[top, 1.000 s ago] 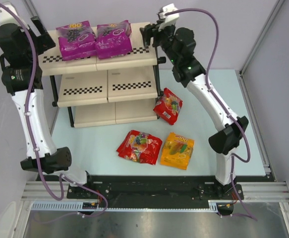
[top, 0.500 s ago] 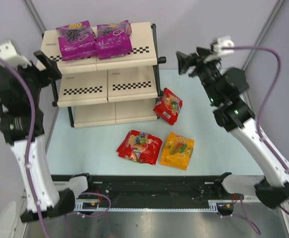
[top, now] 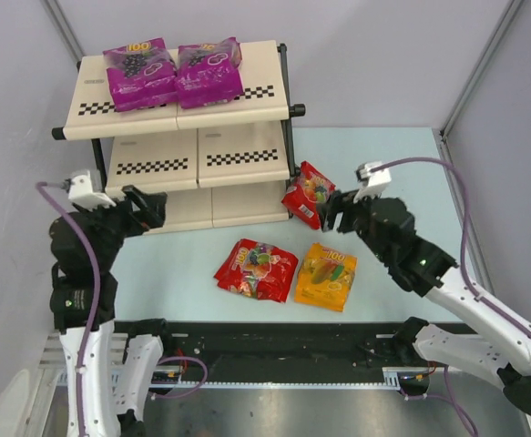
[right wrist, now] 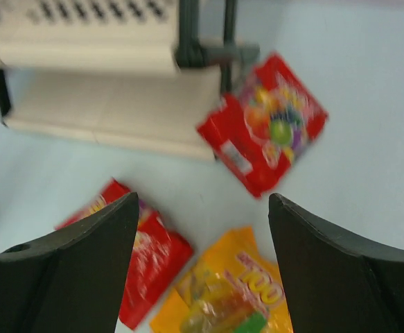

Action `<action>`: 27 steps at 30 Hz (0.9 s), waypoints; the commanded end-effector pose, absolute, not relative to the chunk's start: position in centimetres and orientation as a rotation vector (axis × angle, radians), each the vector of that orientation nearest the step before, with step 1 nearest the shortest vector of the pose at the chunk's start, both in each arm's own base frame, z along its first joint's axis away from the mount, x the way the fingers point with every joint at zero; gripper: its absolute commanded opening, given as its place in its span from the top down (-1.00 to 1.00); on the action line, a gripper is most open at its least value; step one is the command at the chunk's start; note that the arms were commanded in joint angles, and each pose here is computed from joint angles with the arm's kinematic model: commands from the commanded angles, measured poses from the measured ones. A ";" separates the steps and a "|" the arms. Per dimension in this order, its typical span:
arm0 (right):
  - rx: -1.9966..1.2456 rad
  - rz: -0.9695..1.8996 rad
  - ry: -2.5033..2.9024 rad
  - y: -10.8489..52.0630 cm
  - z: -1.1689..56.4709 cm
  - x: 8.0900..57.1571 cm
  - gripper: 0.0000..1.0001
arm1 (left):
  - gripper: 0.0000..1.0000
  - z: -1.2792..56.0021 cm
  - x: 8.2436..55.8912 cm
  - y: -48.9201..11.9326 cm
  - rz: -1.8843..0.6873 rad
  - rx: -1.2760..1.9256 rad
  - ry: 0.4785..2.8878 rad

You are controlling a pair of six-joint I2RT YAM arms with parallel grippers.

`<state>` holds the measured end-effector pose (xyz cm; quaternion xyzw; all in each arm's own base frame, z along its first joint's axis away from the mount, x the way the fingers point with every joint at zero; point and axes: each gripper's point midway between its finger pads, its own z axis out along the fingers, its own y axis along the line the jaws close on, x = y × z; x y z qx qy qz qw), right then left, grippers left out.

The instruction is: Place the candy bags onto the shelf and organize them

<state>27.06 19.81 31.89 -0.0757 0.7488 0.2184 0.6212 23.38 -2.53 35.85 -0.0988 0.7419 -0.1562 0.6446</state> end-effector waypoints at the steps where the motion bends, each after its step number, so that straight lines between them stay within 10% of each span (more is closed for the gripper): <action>1: -0.107 0.511 1.814 18.8 27.7 25.8 -0.60 | -0.99 34.1 23.9 -5.3 -0.482 -0.205 1.698; 27: -0.749 0.874 2.023 30.9 10.1 25.9 -0.83 | -0.99 20.2 23.4 -14.1 -0.567 -0.144 1.936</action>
